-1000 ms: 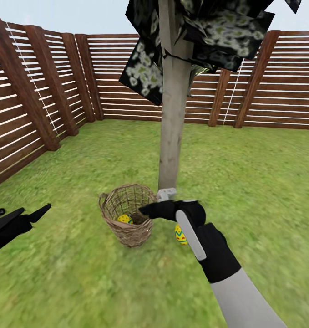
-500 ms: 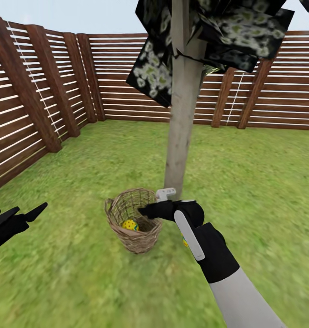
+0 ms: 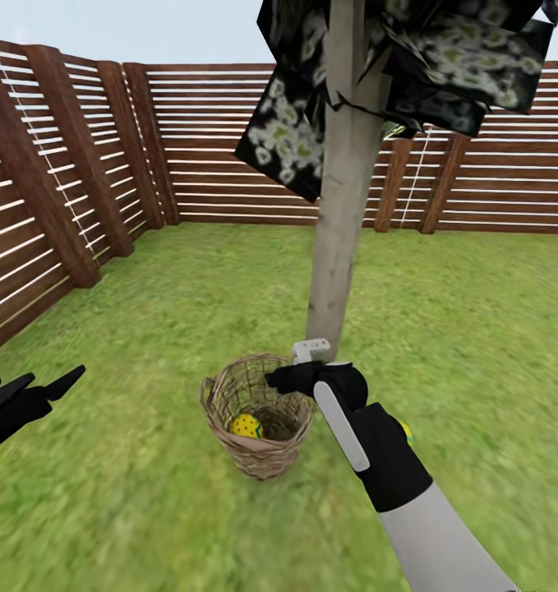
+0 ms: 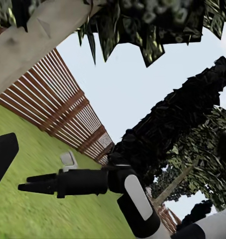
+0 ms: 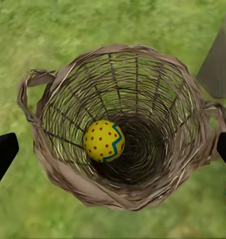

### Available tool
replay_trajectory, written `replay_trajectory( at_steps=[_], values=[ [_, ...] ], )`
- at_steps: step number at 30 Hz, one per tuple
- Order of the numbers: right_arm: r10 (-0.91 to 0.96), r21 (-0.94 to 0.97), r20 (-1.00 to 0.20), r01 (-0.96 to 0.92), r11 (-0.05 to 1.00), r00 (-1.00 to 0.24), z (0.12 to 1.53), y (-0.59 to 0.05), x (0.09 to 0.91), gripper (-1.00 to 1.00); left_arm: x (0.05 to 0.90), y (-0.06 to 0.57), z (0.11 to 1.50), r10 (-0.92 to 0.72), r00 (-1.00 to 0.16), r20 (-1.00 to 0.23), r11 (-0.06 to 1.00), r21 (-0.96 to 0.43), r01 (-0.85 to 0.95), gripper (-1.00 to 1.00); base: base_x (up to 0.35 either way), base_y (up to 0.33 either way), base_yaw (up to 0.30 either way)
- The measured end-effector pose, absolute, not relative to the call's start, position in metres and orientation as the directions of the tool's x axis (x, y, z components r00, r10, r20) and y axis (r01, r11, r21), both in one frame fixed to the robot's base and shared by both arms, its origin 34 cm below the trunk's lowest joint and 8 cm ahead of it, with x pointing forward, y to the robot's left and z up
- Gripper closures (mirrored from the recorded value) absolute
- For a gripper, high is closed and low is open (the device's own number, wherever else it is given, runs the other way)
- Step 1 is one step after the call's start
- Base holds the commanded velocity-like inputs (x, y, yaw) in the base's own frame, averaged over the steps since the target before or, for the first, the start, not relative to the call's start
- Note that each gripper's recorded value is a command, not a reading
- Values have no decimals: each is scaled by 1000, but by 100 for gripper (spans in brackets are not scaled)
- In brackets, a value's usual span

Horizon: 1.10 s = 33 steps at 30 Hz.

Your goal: Take the three Easter eggs out of the wicker basket on the lawn in the garden, then place them on the lawn next to a single tree (choose any tree) so that all three eggs are next to the same tree and none are left in the basket.

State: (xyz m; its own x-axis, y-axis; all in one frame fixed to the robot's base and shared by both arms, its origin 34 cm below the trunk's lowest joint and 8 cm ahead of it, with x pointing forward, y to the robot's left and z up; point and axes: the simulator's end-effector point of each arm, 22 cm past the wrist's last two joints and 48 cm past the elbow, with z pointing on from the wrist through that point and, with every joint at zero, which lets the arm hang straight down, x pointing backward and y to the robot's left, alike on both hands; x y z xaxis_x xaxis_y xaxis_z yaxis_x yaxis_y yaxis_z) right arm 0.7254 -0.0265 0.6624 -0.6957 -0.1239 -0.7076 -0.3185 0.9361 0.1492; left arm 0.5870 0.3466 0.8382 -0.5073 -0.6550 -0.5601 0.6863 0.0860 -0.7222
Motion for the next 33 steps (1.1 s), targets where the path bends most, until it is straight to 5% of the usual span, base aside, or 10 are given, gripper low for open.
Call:
replay_trajectory(
  at_steps=[9,33],
  values=[
    [-310,29,-693,-455,890,-651,648,19,694,-100,587,345,837,-655,-508,-559,85,-723,686,-100,148,145,-30],
    [-466,-89,-568,-512,854,-678,602,-1,716,-100,587,343,836,-652,-511,-560,86,-725,684,-100,1,1,0]
  ],
)
